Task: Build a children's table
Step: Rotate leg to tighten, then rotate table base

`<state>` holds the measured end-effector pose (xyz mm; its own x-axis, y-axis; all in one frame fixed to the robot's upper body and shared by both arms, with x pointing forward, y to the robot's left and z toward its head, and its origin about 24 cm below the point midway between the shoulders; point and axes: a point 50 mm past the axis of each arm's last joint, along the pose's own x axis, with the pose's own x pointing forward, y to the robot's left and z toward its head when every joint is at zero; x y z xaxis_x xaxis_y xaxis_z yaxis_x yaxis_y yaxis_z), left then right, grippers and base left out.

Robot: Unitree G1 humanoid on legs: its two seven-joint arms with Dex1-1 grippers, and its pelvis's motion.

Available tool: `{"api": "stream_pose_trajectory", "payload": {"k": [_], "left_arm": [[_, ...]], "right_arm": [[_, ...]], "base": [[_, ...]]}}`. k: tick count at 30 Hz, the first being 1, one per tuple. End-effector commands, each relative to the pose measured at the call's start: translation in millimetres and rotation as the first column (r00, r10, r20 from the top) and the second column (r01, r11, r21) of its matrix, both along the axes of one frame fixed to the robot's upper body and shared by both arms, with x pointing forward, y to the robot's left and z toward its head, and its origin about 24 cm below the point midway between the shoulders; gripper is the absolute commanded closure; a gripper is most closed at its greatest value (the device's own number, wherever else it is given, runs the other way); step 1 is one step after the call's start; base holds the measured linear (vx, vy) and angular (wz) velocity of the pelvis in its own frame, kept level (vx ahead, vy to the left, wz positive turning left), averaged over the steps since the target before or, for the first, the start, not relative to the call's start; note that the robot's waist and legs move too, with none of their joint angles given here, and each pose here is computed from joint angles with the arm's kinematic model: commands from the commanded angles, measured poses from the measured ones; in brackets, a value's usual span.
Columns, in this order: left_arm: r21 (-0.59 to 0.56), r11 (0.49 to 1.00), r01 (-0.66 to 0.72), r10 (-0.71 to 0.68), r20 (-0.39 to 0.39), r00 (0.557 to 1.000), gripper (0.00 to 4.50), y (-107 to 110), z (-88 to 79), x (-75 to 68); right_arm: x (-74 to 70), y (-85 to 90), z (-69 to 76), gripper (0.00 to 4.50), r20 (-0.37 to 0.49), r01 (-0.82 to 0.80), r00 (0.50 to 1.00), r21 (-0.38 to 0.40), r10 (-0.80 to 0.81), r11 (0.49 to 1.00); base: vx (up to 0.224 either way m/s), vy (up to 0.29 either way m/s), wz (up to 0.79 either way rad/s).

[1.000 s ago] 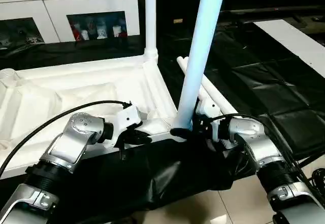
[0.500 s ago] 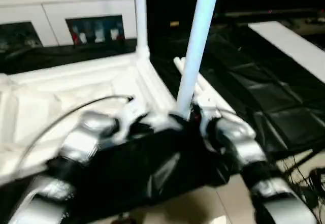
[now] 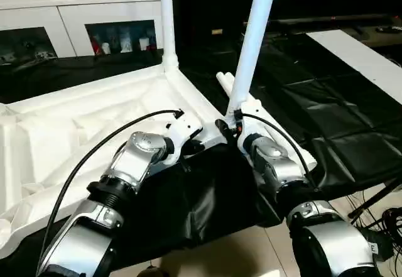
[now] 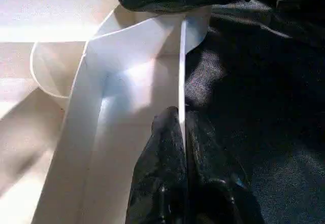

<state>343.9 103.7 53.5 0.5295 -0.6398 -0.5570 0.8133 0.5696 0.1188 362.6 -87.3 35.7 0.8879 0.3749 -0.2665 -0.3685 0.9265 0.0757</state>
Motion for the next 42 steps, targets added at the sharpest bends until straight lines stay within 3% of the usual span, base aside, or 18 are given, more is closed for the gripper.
{"api": "stream_pose_trajectory", "payload": {"k": [1,4,8,11,14,15,16,19,22,23,25,31,32,33,35,36,41,42], "left_arm": [[0.009,0.997,-0.081,0.081,0.050,0.995,4.50,4.8,-1.1,5.4],[0.002,0.998,-0.066,0.066,0.058,0.996,4.50,5.4,-0.2,5.5],[-0.030,0.999,-0.040,0.042,0.079,0.996,4.50,4.6,2.7,5.3],[-0.049,0.998,-0.027,0.033,0.134,0.990,4.50,3.7,7.6,7.8],[-0.100,0.991,-0.084,0.109,0.284,0.953,4.50,0.1,24.8,20.2],[-0.124,0.988,-0.090,0.123,0.292,0.948,4.50,-0.8,28.4,22.0],[-0.147,0.985,-0.092,0.133,0.296,0.946,4.06,-1.8,31.7,23.4],[-0.160,0.982,-0.104,0.149,0.301,0.942,3.95,-2.3,36.4,26.1],[-0.159,0.979,-0.126,0.177,0.366,0.914,3.64,-2.4,44.2,31.0],[-0.170,0.972,-0.160,0.218,0.414,0.884,3.64,1.0,49.7,34.3],[-0.178,0.966,-0.188,0.248,0.428,0.869,3.53,4.4,52.5,36.0],[-0.173,0.920,-0.352,0.390,0.487,0.781,3.53,56.3,76.2,35.8],[-0.173,0.920,-0.352,0.390,0.487,0.781,3.53,56.3,76.2,35.8],[-0.141,0.908,-0.395,0.410,0.497,0.765,3.53,81.4,81.6,29.1],[-0.123,0.900,-0.417,0.419,0.507,0.753,3.53,93.3,84.5,25.5],[-0.079,0.892,-0.445,0.416,0.528,0.740,3.53,116.0,88.2,16.2],[-0.008,0.890,-0.457,0.404,0.481,0.778,3.53,143.4,82.2,-6.8],[0.044,0.869,-0.493,0.427,0.436,0.792,3.53,159.8,79.1,-21.5]], "right_arm": [[-10.0,31.4,-3.8,1.08,-0.020,-0.141,0.989,0.126,0.145,0.982],[-7.0,30.8,2.9,0.73,0.027,-0.136,0.991,0.139,0.134,0.981],[-2.6,21.2,13.6,0.64,0.106,-0.117,0.988,0.077,0.109,0.990],[-6.2,11.7,19.7,0.64,0.158,-0.147,0.978,0.056,0.137,0.988],[-14.9,1.9,19.3,0.64,0.176,-0.166,0.972,0.040,0.157,0.985],[-16.2,0.5,18.3,0.64,0.173,-0.163,0.973,0.037,0.154,0.986],[-17.4,-0.6,17.2,0.61,0.168,-0.159,0.974,0.036,0.151,0.987],[-19.7,-1.7,15.8,0.61,0.175,-0.158,0.973,0.028,0.151,0.987],[-22.5,-1.3,14.3,0.61,0.172,-0.151,0.975,0.033,0.143,0.988],[-23.9,0.5,13.6,0.61,0.166,-0.147,0.976,0.037,0.139,0.988],[-24.7,1.5,13.5,0.61,0.164,-0.147,0.977,0.037,0.140,0.988],[-32.3,10.4,11.7,0.61,0.130,-0.215,0.969,0.016,0.212,0.976],[-32.3,10.4,11.7,0.61,0.130,-0.215,0.969,0.016,0.212,0.976],[-34.1,12.2,7.0,0.61,0.106,-0.233,0.967,-0.008,0.232,0.972],[-34.5,12.9,5.2,0.61,0.098,-0.238,0.966,-0.017,0.239,0.971],[-33.6,13.8,2.8,0.61,0.083,-0.236,0.968,-0.021,0.237,0.972],[-28.8,13.7,-0.3,0.61,0.057,-0.209,0.976,-0.040,0.211,0.977],[-26.1,14.7,-0.1,0.61,0.050,-0.202,0.978,-0.044,0.205,0.978]], "base": [[0.000,0.000,0.00],[0.000,0.000,0.00],[0.000,0.000,0.00],[0.000,0.000,0.00],[0.000,0.000,0.00],[0.000,0.000,0.00],[0.000,0.000,0.00],[0.000,0.000,0.00],[0.000,0.000,0.00],[0.000,0.000,0.00],[0.000,0.000,0.00],[0.000,0.000,0.00],[0.000,0.000,0.00],[0.000,0.000,0.00],[0.000,0.000,0.00],[0.000,0.000,0.00],[0.000,0.000,0.00],[0.000,0.000,0.00]]}}
